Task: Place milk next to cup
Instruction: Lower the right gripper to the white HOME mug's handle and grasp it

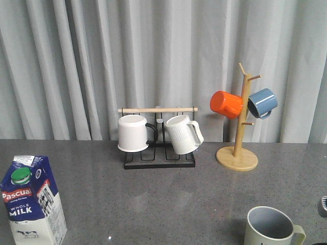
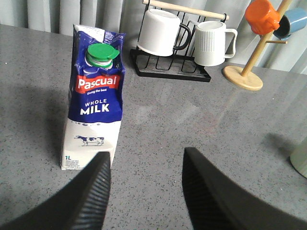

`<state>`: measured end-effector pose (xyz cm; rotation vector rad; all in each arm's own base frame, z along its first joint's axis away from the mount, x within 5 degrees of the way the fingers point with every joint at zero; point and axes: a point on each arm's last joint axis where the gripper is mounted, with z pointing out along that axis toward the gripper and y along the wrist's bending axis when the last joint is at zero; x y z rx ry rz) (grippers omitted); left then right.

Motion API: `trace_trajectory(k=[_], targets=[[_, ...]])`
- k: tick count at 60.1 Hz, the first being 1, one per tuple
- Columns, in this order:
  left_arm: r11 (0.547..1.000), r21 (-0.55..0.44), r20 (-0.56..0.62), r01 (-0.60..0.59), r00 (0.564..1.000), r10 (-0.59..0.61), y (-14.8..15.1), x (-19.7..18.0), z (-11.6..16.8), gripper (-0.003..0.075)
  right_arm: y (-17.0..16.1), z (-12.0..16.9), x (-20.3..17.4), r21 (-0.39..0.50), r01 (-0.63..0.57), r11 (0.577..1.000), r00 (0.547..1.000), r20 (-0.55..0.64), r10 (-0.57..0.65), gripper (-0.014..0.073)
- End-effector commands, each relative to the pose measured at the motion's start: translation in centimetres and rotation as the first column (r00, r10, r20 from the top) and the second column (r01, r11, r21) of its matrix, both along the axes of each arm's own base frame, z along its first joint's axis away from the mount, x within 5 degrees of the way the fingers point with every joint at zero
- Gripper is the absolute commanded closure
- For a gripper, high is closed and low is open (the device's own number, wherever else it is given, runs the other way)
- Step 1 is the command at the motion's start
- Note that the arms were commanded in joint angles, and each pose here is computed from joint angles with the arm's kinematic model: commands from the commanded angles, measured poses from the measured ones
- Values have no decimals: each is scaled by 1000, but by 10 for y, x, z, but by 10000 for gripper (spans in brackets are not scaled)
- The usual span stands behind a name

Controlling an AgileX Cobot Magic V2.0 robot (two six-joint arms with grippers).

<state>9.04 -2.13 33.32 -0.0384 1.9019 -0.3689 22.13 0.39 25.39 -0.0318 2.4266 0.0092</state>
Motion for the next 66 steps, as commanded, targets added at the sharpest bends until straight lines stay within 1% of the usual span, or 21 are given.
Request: trace_trajectory(k=[1, 8, 18, 31, 43, 52, 56, 58, 62, 66], targets=[[999, -24, 78, -24, 997, 26, 2, 3, 15, 387, -1, 11, 12, -12, -6, 1000, 994, 109, 8, 193], [999, -24, 78, -24, 997, 26, 2, 3, 15, 387, -1, 4, 19, -13, -7, 1000, 995, 96, 8, 193], [999, -25, 79, -25, 997, 26, 2, 3, 15, 387, -1, -3, 28, -19, -10, 1000, 993, 117, 12, 193], [999, -24, 80, -25, 996, 27, 2, 3, 15, 387, -1, -16, 41, -20, -10, 1000, 993, 114, 12, 193], [999, -23, 84, -27, 996, 29, 2, 3, 15, 387, 0, -28, 62, -27, -16, 1000, 989, 143, 19, 193], [999, -24, 89, -29, 996, 31, 2, 3, 15, 387, 0, -37, 79, -54, -40, 998, 989, 142, 47, 200], [999, -24, 89, -29, 996, 31, 2, 3, 15, 387, 0, -41, 85, -64, -48, 997, 988, 143, 57, 231], [999, -24, 89, -29, 996, 31, 2, 3, 15, 387, 0, -44, 87, -75, -56, 996, 987, 148, 67, 262], [999, -24, 89, -29, 996, 31, 2, 3, 15, 387, 0, -48, 90, -84, -64, 994, 985, 155, 76, 342], [999, -24, 89, -29, 996, 31, 2, 3, 15, 387, 0, -48, 92, -94, -69, 993, 981, 175, 85, 451]])
